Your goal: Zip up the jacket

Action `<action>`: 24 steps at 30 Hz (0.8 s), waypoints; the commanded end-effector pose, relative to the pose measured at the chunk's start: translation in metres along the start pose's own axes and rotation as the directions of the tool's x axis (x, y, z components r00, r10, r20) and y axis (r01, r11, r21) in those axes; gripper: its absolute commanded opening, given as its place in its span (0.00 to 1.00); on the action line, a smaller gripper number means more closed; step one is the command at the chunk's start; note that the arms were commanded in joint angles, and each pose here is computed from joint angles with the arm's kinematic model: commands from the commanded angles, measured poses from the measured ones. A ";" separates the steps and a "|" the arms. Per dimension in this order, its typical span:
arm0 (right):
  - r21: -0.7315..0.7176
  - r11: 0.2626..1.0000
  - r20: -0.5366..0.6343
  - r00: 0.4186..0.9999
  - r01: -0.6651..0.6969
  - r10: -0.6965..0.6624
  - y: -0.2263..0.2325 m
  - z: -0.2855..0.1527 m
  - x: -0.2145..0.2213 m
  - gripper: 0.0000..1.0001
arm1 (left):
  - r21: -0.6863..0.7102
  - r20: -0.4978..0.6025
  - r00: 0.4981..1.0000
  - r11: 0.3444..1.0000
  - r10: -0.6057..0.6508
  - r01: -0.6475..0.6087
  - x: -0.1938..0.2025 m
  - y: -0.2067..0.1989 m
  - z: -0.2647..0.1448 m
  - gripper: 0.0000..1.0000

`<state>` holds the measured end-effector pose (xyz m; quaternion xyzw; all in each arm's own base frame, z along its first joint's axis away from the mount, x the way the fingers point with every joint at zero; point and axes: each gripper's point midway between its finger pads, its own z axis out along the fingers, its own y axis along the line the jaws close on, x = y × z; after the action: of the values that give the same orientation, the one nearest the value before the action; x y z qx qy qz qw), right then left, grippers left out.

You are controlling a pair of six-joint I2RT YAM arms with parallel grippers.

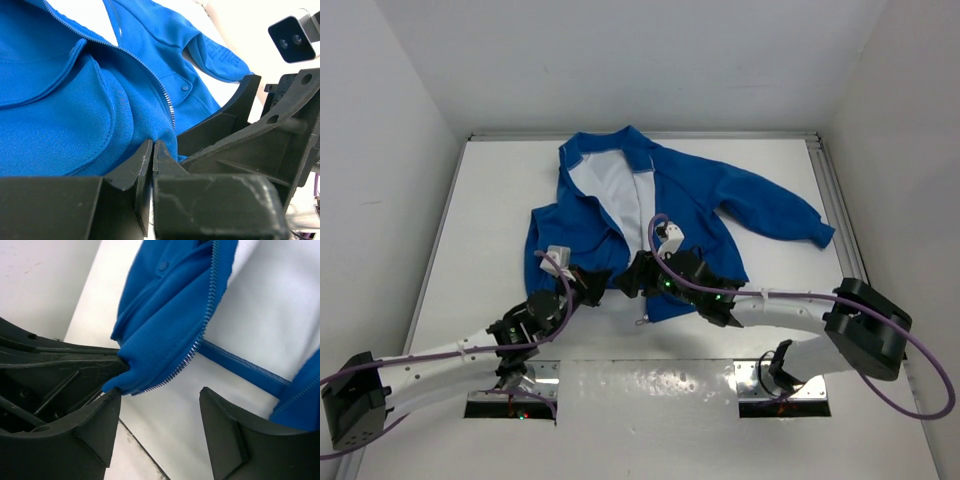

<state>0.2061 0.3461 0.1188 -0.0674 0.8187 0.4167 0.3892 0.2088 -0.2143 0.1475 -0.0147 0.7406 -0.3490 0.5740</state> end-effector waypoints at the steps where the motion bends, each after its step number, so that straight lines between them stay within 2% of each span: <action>1: -0.167 0.986 0.105 0.994 -0.020 0.038 0.044 0.003 -0.033 0.63 | 0.099 -0.005 1.000 0.995 -0.026 0.027 -0.004 -0.021 -0.004 0.00; 5: -0.212 0.976 0.127 0.989 -0.047 0.076 0.045 -0.001 -0.031 0.60 | 0.105 -0.010 0.998 0.993 -0.054 0.055 -0.001 -0.020 -0.007 0.00; 8: -0.282 0.958 0.192 0.975 -0.050 0.108 0.053 -0.013 -0.042 0.61 | 0.091 -0.012 0.998 0.994 -0.055 0.055 -0.002 -0.017 -0.008 0.00; 11: -0.311 0.949 0.211 0.971 -0.045 0.116 0.051 -0.025 -0.040 0.74 | 0.086 -0.001 0.997 0.993 -0.077 0.077 -0.002 -0.015 -0.011 0.00; 14: -0.340 0.940 0.227 0.968 -0.022 0.105 0.058 -0.029 -0.045 0.76 | 0.081 -0.007 0.998 0.994 -0.067 0.067 -0.002 -0.015 -0.010 0.00; 19: -0.338 0.941 0.200 0.976 -0.014 0.086 0.060 -0.024 -0.040 0.74 | 0.103 -0.031 0.997 0.992 -0.067 0.070 0.004 -0.019 -0.008 0.00; 24: -0.294 0.955 0.189 0.978 -0.034 0.093 0.053 -0.012 -0.043 0.66 | 0.127 -0.024 0.997 0.989 -0.077 0.080 0.002 -0.023 -0.010 0.00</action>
<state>0.1976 0.3544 0.1623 -0.0594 0.7298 0.5307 0.4268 0.1965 -0.2175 0.1386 -0.0051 0.7479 -0.3727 0.5492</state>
